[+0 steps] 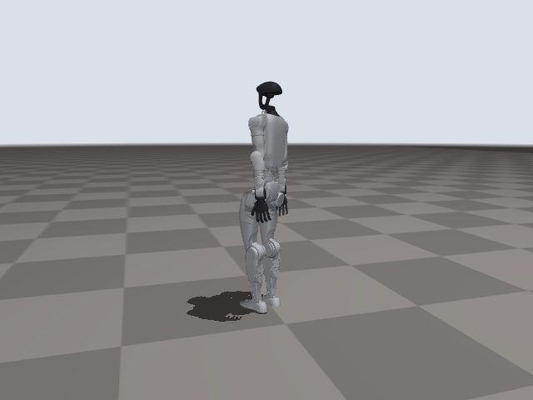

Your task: In place motions

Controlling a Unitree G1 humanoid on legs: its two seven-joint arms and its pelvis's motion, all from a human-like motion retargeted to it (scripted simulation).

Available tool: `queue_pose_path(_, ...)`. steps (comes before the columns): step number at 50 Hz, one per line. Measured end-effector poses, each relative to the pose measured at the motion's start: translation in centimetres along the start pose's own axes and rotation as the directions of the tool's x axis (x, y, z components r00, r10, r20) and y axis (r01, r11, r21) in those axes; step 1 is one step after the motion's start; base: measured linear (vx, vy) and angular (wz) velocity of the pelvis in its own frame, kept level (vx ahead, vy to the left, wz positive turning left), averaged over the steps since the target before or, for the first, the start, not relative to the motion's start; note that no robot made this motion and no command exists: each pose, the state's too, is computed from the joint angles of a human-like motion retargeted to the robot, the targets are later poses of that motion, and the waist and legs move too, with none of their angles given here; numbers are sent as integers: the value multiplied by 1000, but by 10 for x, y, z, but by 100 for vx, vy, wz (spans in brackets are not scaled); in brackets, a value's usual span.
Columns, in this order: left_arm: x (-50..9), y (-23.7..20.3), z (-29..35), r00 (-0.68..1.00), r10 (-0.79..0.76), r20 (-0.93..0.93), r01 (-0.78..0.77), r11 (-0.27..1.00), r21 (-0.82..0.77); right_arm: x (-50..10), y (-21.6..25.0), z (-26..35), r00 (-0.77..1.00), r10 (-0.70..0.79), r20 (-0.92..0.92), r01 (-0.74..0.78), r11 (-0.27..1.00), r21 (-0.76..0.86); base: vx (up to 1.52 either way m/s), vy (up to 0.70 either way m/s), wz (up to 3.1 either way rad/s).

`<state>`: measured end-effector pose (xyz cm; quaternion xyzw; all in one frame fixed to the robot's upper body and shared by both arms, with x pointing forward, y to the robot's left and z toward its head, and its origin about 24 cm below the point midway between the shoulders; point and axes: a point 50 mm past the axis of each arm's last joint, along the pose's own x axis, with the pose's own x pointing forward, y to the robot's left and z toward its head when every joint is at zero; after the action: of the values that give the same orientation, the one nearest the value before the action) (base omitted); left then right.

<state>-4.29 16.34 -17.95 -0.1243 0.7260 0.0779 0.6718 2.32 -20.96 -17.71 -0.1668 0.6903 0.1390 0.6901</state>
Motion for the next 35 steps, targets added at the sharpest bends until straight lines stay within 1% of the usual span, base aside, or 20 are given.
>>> queue_pose_path(3,0,-4,-9,1000,-15,-25,17,999,47,0,0,-2,1000,-9,-9,9,1000,4,10,-6,96)
queue_pose_path(8,0,2,-3,999,54,-3,-53,992,115,0,5,-5,1000,3,-9,-3,999,46,1,-4,-21)
queue_pose_path(12,0,7,1,1000,26,-14,-23,987,160,1,8,-9,999,25,-29,-24,999,42,4,-3,-49)
queue_pose_path(15,-1,9,3,1000,21,-22,-17,989,149,1,10,-12,999,21,-42,-20,1000,14,2,-1,-50)
queue_pose_path(22,-1,11,11,996,89,25,-91,987,129,0,14,-24,995,31,-93,-28,999,23,-1,0,31)
queue_pose_path(29,-1,8,15,998,47,31,-51,990,132,-1,18,-33,992,43,-121,-36,998,57,0,0,-9)
queue_pose_path(35,-1,8,13,999,46,24,-48,991,126,-1,20,-36,992,40,-121,-33,998,59,0,-1,-26)
